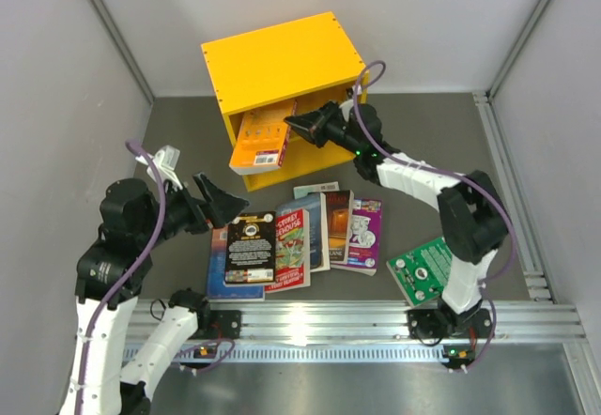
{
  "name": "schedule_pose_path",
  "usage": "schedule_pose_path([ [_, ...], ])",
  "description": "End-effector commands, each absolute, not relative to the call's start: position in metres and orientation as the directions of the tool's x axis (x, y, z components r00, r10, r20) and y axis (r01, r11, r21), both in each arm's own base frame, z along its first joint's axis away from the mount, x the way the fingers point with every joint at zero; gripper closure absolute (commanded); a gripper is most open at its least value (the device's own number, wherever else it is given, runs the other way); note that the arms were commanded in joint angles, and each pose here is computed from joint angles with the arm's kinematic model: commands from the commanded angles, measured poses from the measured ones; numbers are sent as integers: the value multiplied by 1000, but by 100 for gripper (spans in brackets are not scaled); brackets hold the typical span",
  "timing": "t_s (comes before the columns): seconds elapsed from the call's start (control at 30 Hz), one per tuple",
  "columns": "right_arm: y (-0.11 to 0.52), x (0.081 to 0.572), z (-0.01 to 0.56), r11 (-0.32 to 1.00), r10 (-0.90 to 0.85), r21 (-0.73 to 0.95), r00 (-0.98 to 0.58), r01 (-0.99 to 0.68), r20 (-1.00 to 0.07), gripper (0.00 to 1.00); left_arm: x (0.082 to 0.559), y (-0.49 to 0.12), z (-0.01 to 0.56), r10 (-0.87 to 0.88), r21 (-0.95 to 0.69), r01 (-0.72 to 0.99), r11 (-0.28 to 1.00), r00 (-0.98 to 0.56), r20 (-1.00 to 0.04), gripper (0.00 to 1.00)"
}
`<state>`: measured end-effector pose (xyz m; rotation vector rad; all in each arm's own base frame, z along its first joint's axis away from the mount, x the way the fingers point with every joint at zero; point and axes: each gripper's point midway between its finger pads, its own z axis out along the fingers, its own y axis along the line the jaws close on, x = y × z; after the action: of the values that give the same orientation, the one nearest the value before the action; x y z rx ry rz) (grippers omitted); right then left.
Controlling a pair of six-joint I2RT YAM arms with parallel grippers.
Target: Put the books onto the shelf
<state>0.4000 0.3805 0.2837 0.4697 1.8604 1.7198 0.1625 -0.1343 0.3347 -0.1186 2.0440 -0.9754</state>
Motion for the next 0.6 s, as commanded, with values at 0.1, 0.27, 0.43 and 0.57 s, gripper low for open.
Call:
schedule_pose_path([
  [0.1,415,419,339,-35,637,974,-756,-225,-151,100,162,-129,345,-392,-645,262,718,-613,-686,4],
  [0.27,425,436,304,-23,654,992,-752,-125,-80,100,166,-127,339,-380,-630,250,735,-617,-689,3],
  [0.43,422,456,285,-51,714,997,-700,-56,-3,98,170,-131,333,-369,-636,256,728,-634,-679,3],
  [0.57,420,466,287,-77,767,996,-641,-45,30,54,174,-133,328,-361,-637,256,727,-647,-672,3],
])
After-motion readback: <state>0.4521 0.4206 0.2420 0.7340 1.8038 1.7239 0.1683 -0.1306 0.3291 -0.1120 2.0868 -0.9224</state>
